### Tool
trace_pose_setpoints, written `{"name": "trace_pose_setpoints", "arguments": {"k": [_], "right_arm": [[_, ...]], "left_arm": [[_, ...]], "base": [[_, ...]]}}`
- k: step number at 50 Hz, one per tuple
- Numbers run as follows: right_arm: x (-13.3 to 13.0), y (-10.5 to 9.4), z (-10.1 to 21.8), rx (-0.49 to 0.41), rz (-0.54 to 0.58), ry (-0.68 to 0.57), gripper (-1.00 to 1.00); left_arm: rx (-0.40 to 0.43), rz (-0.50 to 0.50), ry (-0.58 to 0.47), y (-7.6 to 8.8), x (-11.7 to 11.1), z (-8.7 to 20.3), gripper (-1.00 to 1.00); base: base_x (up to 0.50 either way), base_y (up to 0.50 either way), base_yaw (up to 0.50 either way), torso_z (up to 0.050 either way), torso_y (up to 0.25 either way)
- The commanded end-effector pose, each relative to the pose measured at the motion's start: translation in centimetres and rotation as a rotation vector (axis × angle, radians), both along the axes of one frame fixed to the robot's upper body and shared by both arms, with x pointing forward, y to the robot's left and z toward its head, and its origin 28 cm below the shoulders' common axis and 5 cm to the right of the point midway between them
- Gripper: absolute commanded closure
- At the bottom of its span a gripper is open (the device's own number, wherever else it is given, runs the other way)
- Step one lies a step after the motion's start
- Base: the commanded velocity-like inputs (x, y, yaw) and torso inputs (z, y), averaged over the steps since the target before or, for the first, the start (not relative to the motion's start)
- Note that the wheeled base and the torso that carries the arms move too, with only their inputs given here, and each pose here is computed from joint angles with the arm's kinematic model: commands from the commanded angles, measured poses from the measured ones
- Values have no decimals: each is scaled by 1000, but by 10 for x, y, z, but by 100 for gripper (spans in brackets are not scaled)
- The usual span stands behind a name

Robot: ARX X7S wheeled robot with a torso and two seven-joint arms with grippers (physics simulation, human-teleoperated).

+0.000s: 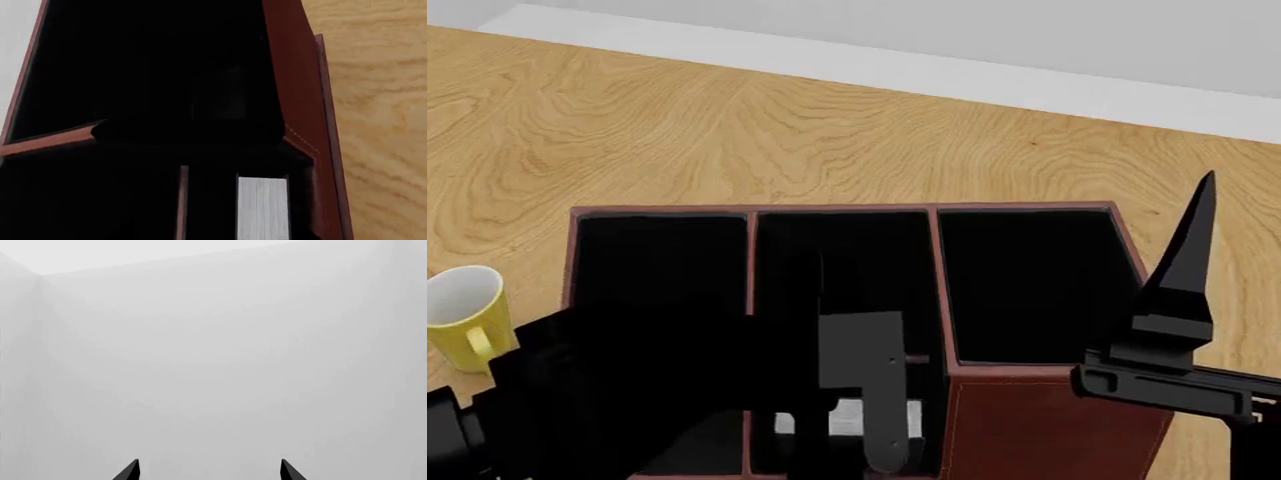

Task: Pick up the book and place it in the back compartment of the caddy.

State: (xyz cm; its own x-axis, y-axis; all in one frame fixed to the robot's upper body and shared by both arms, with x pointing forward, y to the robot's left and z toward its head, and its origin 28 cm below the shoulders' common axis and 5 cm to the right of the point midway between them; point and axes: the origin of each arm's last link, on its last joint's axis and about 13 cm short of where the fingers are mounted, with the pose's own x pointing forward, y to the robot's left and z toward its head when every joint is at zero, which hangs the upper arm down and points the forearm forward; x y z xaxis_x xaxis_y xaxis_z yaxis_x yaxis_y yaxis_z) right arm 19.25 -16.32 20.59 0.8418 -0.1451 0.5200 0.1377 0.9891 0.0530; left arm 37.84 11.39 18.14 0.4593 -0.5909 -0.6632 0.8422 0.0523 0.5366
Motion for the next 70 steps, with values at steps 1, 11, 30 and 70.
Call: {"name": "trace_pose_setpoints", "arguments": {"k": [1,11,30,70], "right_arm": [[0,3,1,-4,3,-8,-100],[2,5,1,-7,10,-5,-100],[1,5,2,-8,12,-5,-100],[0,5,2,-6,14,-9,-100]], "left_arm": [[-39,4,0,-2,4,16,-100],[-144,70,-80,1,12,40,-100],[-227,98,-139,5,12,62,-100],[-508,122,-259,13,-9,94,-100]], "base": [[0,0,0,0,0],[0,0,0,0,0],[0,0,0,0,0],[0,0,0,0,0]]}}
